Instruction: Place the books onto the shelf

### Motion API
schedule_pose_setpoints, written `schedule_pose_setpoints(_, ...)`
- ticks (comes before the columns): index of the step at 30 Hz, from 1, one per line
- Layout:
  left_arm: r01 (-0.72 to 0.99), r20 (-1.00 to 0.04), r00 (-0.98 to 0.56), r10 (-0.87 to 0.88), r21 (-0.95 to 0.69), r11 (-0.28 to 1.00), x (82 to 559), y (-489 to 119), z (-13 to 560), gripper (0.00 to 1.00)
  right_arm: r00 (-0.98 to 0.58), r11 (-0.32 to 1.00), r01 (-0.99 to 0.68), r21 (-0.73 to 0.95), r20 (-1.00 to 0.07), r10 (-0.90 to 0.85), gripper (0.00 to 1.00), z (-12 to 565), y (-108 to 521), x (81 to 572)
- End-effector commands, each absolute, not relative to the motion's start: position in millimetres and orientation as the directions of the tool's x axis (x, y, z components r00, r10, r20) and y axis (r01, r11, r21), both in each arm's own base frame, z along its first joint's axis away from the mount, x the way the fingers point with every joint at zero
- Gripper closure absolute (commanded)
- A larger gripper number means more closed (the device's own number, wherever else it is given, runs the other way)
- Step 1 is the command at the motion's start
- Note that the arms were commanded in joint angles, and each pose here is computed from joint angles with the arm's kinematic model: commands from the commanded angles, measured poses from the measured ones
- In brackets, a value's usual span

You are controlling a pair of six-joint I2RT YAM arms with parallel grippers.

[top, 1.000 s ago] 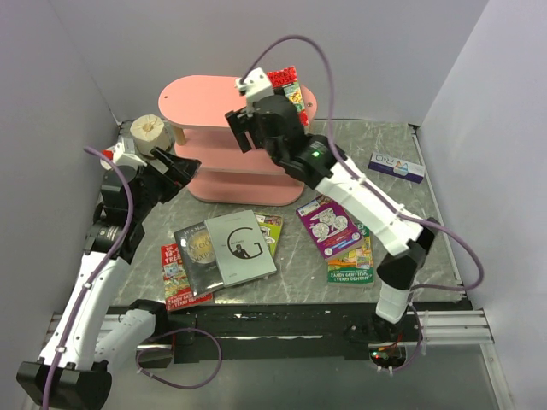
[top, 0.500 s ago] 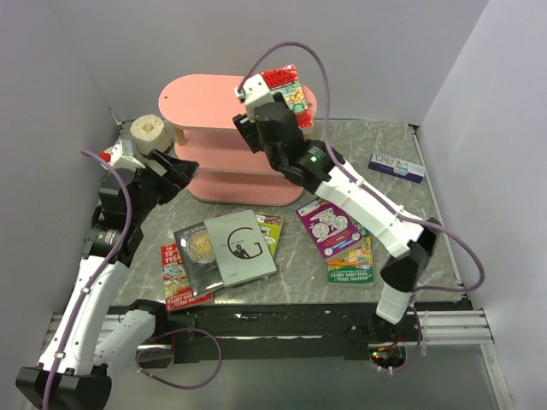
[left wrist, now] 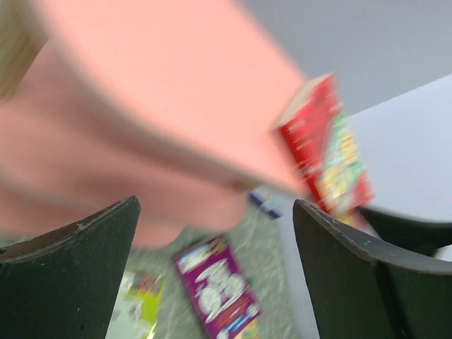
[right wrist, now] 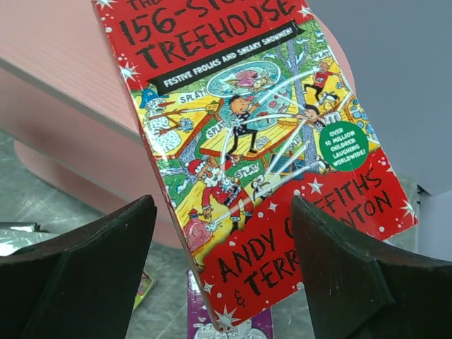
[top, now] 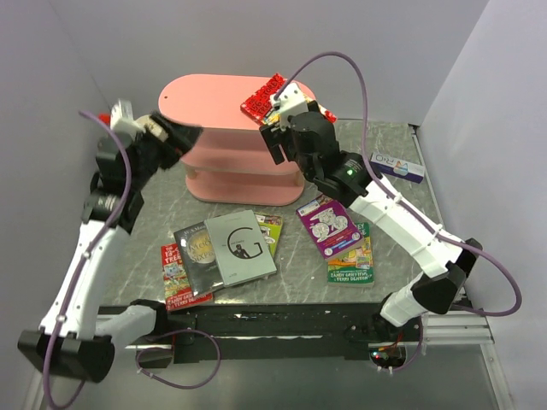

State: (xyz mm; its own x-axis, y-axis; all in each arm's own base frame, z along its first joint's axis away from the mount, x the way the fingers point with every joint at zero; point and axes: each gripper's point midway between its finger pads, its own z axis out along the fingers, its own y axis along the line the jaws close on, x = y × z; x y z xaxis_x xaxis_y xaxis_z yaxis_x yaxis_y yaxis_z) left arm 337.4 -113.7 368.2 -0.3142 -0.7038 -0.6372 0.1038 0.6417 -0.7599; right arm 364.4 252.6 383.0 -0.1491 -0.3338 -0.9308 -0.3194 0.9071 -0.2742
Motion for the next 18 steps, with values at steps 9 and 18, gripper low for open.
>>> schedule_pose_setpoints(9,0.504,-0.668,-0.278,-0.690,-0.713,0.487,394.1,-167.2,532.6,0.03,-0.062,0.892,-0.364,0.269,-0.962,0.265,0.24,489.1,212.7,293.4)
schedule_pose_setpoints(18,0.513,-0.640,-0.446,-0.626,-0.756,0.407,456.2,-203.9,493.6,0.23,-0.137,0.938,-0.199,0.284,-0.956,0.261,1.00,447.9,182.9,292.6)
